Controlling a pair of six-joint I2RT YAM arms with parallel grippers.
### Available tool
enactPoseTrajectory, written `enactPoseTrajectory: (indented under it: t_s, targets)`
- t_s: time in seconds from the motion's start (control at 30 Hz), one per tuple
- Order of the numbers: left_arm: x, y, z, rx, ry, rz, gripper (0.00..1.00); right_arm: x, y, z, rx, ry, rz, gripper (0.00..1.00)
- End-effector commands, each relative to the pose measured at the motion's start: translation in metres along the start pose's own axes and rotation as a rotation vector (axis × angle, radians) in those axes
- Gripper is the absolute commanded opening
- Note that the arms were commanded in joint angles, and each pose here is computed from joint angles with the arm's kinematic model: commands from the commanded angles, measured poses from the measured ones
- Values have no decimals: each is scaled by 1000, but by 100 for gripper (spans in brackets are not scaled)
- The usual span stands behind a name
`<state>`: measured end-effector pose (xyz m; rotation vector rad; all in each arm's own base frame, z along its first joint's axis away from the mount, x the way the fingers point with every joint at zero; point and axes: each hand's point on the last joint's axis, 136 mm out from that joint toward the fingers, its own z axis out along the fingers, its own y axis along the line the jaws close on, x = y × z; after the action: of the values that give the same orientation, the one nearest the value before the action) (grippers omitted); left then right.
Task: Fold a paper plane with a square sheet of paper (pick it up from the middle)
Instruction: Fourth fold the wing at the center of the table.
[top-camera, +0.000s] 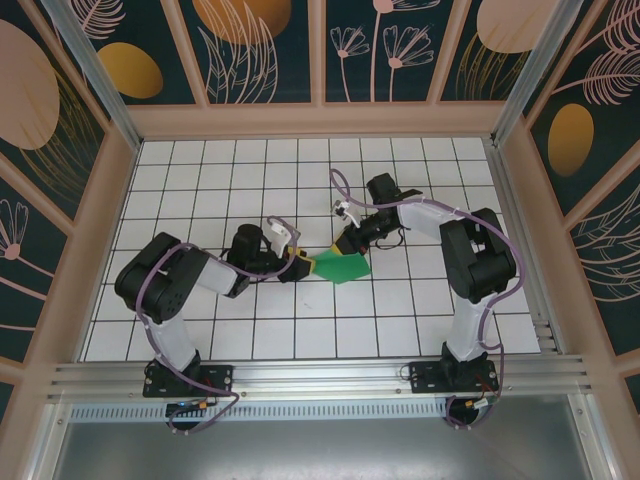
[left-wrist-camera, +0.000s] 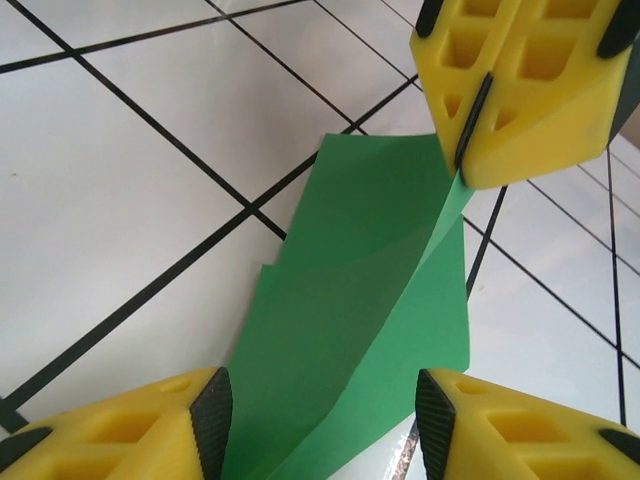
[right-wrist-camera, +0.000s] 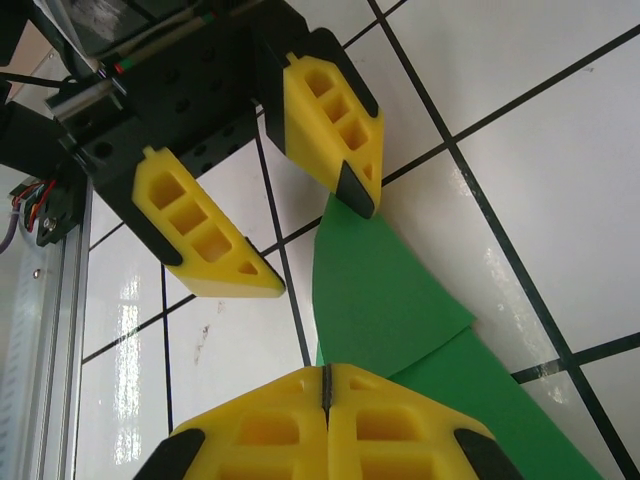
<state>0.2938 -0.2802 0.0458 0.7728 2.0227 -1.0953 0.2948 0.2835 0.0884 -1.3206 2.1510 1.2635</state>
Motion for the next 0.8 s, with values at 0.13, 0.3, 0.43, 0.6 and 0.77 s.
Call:
enactPoseTrajectory:
  t_s: [0.13,0.3,0.43,0.6,0.77]
  targets:
    - [-8,-10,20,80,-10,132,47,-4,3,1,-49,-20,3,5]
    - [-4,-13,24,102,1,149,42,-2,2,2,-52,-14,2,4]
    - [-4,-15,25,116,4,156,32,-2,0,3,-49,-8,3,5]
    - [0,-15,26,122,15,149,22,-4,-3,2,-36,-7,1,5]
    - [1,-12,27,108,19,114,15,-14,-7,-4,5,-25,4,13]
